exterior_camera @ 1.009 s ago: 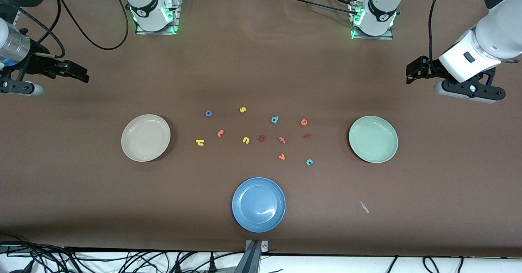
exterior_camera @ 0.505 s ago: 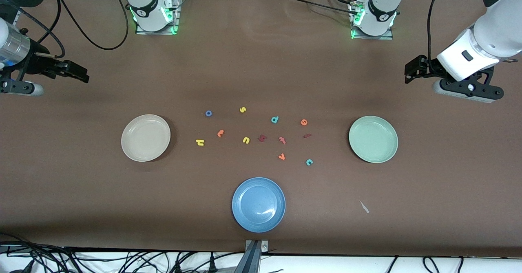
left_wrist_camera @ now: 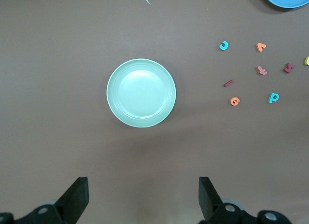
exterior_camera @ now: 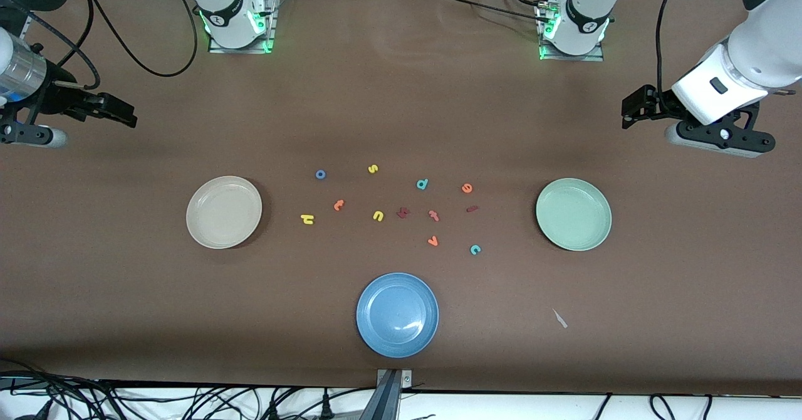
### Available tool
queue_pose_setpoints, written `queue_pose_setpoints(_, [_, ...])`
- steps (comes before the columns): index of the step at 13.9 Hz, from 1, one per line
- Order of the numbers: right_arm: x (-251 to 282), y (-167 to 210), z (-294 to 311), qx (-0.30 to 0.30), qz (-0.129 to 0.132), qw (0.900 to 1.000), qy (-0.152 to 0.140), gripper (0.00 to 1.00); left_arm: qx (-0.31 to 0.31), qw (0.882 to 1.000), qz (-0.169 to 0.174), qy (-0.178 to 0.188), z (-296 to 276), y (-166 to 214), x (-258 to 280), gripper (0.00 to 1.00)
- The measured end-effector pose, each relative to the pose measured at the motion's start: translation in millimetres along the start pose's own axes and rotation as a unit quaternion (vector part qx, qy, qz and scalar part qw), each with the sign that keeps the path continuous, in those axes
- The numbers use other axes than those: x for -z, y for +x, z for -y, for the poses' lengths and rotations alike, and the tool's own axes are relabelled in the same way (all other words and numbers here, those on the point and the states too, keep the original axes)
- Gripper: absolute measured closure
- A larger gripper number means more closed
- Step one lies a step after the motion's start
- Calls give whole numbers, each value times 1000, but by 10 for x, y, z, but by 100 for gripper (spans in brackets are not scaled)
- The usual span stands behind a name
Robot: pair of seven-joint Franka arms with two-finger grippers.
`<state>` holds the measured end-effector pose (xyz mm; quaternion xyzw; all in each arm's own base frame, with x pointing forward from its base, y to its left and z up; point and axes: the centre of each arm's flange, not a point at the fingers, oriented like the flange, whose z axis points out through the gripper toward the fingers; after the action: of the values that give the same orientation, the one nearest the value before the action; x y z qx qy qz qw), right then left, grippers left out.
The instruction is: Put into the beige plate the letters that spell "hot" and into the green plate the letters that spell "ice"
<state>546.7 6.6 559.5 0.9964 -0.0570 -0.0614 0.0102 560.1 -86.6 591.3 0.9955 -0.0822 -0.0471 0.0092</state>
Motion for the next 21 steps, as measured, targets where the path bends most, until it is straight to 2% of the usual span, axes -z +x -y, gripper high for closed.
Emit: queue_pose_setpoints(21, [-35,130,21,-12,2,1000,-1,0,-1,1000,0,0,-49,1,3,0])
